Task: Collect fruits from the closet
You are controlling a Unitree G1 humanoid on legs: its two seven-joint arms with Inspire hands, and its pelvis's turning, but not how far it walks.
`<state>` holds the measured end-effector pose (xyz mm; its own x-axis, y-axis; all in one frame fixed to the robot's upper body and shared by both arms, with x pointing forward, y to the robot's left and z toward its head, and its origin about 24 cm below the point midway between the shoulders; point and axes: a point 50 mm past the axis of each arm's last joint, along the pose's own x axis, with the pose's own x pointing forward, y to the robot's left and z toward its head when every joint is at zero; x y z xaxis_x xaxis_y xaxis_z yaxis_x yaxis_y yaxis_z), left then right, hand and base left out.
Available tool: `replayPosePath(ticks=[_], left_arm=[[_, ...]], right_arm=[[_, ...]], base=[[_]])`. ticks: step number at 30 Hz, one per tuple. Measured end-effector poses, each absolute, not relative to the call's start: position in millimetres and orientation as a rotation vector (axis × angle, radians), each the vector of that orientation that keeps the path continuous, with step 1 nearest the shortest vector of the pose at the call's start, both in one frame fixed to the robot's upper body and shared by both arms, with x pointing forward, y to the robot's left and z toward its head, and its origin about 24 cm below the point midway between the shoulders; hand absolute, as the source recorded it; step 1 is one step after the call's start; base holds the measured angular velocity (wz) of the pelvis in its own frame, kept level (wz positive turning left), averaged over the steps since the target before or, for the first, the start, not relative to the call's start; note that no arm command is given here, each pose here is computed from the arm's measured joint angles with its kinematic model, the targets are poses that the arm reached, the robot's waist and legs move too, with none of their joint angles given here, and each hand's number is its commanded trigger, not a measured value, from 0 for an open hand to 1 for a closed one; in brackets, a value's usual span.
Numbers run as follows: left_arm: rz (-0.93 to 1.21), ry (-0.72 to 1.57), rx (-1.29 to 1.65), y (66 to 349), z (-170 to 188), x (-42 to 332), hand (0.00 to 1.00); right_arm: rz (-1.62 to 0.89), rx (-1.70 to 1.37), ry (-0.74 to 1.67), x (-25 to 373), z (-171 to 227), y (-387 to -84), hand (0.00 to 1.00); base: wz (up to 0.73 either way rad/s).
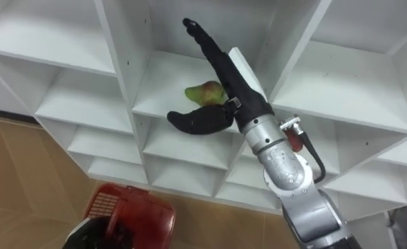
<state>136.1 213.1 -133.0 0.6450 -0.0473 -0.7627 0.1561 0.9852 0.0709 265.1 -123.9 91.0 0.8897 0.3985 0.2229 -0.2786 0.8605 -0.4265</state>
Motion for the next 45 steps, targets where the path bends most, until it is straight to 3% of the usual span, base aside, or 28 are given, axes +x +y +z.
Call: replayPosePath(ticks=[12, 22, 45], left_arm=[[-0.109, 0.835, 0.152, 212.6, -129.4, 141.8, 1.00], [-0.126, 0.824, 0.212, 220.2, -124.7, 145.4, 1.00], [-0.164, 0.879, 0.178, 215.3, -126.9, 143.6, 1.00]], right_arm=[[0.274, -0.414, -0.295, 276.4, 86.9, -134.1, 0.00], [0.117, -0.490, -0.235, 299.7, 78.7, -161.1, 0.00], [0.065, -0.506, -0.154, 306.4, 64.6, -171.2, 0.00]], base=[[0.06], [0.00], [0.03]])
